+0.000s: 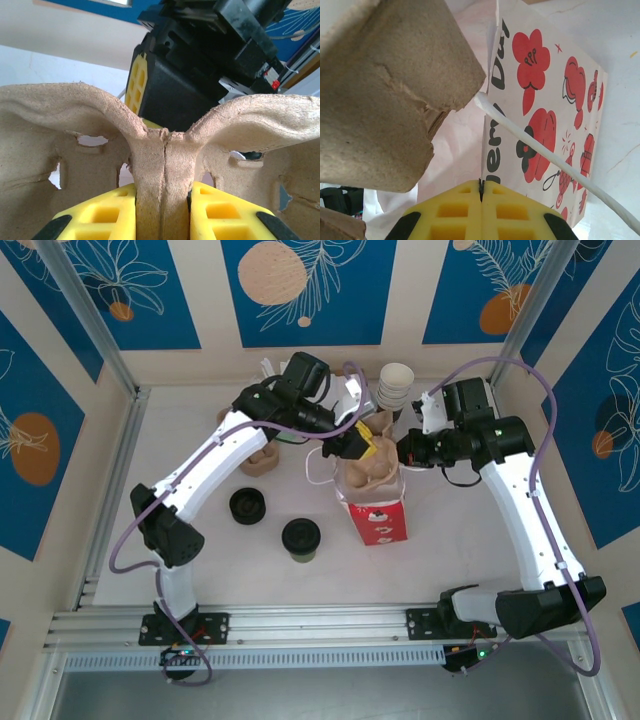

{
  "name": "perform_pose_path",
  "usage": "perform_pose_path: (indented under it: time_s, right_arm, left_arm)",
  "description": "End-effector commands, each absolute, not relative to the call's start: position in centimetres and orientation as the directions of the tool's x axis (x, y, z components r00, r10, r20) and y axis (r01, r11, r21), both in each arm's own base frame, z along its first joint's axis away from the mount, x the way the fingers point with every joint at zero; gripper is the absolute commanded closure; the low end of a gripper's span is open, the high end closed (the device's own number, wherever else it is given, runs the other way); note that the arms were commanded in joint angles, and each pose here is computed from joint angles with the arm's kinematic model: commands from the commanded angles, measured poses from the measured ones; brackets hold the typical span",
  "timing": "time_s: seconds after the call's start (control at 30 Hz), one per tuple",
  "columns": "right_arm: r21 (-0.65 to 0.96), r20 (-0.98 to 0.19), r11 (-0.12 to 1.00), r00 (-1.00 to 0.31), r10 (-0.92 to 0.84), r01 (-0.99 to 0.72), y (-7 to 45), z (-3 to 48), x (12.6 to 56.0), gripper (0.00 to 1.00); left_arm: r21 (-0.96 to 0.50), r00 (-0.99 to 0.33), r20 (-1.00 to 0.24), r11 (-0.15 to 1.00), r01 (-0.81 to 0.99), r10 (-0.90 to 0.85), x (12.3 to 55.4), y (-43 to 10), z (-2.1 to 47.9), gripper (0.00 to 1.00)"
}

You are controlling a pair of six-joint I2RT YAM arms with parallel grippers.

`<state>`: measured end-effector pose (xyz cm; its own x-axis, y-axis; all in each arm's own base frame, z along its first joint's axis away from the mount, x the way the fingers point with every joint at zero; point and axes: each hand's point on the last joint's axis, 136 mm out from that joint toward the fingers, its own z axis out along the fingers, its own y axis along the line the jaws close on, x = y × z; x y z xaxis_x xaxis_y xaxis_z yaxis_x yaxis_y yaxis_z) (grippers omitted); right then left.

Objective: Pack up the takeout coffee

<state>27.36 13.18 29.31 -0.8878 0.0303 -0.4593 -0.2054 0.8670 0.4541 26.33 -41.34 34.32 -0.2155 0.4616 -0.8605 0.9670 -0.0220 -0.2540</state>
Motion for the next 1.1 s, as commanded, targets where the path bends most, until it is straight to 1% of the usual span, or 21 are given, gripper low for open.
perform_pose_path:
  time_s: [0.0,0.23,0.53,0.7,1.07]
  right_arm:
    - [0.468,-0.450,0.855,-0.893,0.011,-0.225,13.1,29.0,26.3,1.00]
    - [0.476,-0.452,0.855,-0.891,0.036,-0.207,12.3,29.1,26.3,1.00]
    - [0.515,-0.439,0.828,-0.898,0.035,-0.220,13.1,29.2,26.1,1.00]
    - [0.542,-0.431,0.808,-0.902,0.032,-0.231,13.8,29.4,25.8,1.00]
    - [0.529,-0.433,0.812,-0.901,0.010,-0.245,14.4,29.0,25.4,1.00]
  left_arm:
    - [-0.211,-0.157,-0.895,-0.087,0.974,0.417,24.2,-40.7,36.4,0.77]
    - [-0.203,-0.157,-0.881,-0.057,0.978,0.446,24.8,-40.7,35.2,0.77]
    - [-0.185,-0.136,-0.864,-0.056,0.981,0.485,25.7,-41.3,33.9,0.77]
    - [-0.171,-0.126,-0.820,-0.029,0.985,0.558,26.6,-41.2,32.1,0.77]
    - [-0.149,-0.112,-0.791,-0.013,0.989,0.602,27.7,-41.3,30.3,0.77]
